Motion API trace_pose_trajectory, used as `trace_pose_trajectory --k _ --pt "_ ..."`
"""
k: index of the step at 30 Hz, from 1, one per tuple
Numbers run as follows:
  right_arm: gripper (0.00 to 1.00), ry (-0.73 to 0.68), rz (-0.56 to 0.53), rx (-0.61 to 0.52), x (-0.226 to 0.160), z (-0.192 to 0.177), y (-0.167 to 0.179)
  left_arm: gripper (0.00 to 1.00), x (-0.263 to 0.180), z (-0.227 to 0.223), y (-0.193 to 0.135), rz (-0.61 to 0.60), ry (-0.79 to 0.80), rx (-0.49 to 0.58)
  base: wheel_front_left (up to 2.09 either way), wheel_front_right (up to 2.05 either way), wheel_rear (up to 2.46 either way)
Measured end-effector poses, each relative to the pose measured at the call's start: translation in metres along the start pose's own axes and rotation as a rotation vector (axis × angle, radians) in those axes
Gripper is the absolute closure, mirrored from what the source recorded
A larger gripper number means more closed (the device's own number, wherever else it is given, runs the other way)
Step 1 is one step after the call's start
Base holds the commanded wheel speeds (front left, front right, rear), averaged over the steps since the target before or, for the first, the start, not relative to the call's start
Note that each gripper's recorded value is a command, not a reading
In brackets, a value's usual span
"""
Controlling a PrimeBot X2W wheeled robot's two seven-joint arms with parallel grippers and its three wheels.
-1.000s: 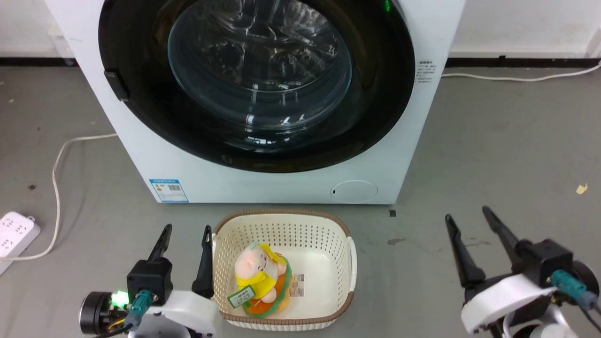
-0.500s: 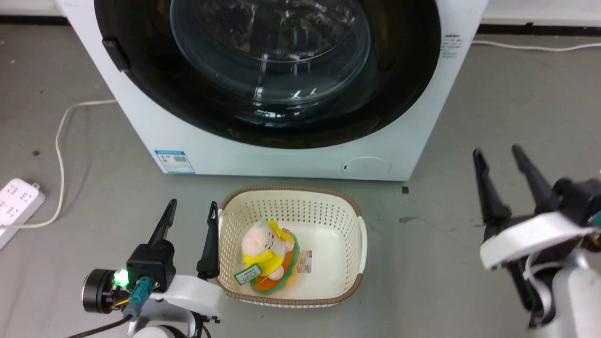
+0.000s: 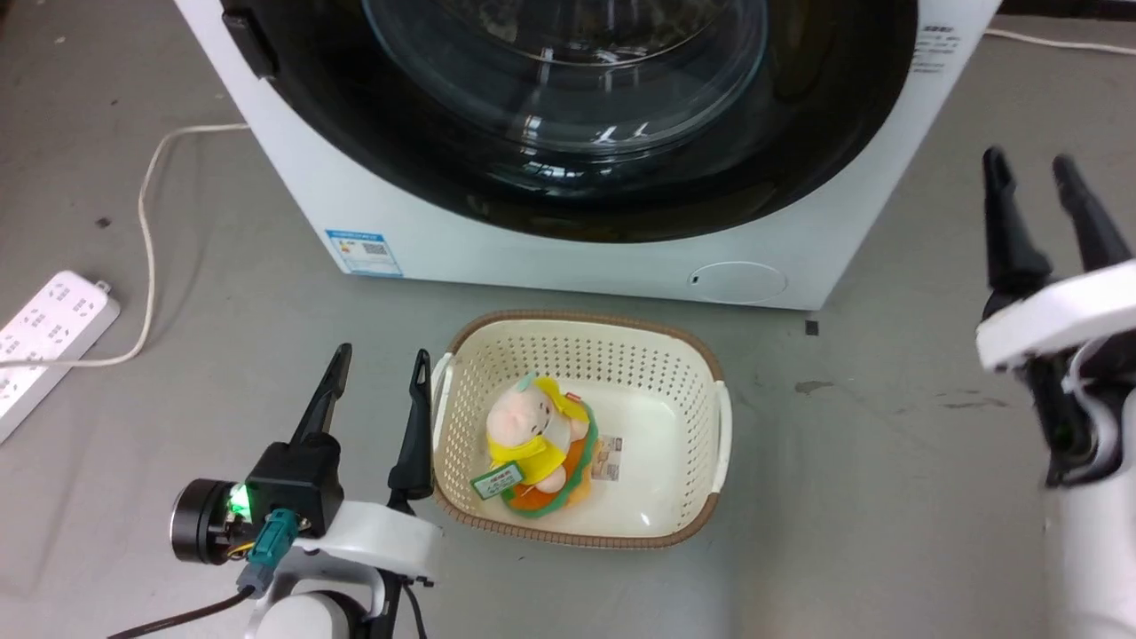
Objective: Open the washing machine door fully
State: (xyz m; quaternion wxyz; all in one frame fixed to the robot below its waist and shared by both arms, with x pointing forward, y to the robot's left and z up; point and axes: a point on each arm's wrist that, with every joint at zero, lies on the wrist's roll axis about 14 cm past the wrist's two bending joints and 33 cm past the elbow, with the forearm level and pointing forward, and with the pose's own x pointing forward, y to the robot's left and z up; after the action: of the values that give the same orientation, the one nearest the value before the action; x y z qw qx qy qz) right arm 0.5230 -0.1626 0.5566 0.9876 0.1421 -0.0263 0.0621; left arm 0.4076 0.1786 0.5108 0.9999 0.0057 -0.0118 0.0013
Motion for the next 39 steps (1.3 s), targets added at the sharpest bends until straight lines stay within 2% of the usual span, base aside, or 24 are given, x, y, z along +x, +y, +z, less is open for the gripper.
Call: trace_pose_trajectory --k 1,2,3,13,28,39 --pt "0.47 -0.001 -0.003 0.014 0.004 0.001 -0.001 0.00 0.001 0.000 0.001 0.004 -0.001 0.000 0.00 0.00 0.00" --pt "0.89 0.000 -0.006 0.029 0.008 0.001 -0.001 0.00 0.001 0.000 0.001 0.006 -0.002 -0.002 0.00 0.00 0.00" --pt "1.00 -0.002 -0.012 0.044 0.012 0.002 -0.003 0.00 0.002 0.000 0.002 0.007 -0.005 -0.003 0.00 0.00 0.00" --pt "1.00 0.068 -0.057 0.266 0.059 -0.008 -0.014 0.00 0.008 -0.005 0.006 0.018 -0.008 -0.002 0.00 0.00 0.00" --pt "1.00 0.299 -0.080 0.547 0.121 -0.052 -0.014 0.00 0.017 -0.016 0.015 0.046 -0.001 0.001 0.00 0.00 0.00" --pt "1.00 0.434 -0.042 0.686 0.154 -0.066 -0.002 0.00 0.024 -0.022 0.019 0.055 -0.001 -0.001 0.00 0.00 0.00"
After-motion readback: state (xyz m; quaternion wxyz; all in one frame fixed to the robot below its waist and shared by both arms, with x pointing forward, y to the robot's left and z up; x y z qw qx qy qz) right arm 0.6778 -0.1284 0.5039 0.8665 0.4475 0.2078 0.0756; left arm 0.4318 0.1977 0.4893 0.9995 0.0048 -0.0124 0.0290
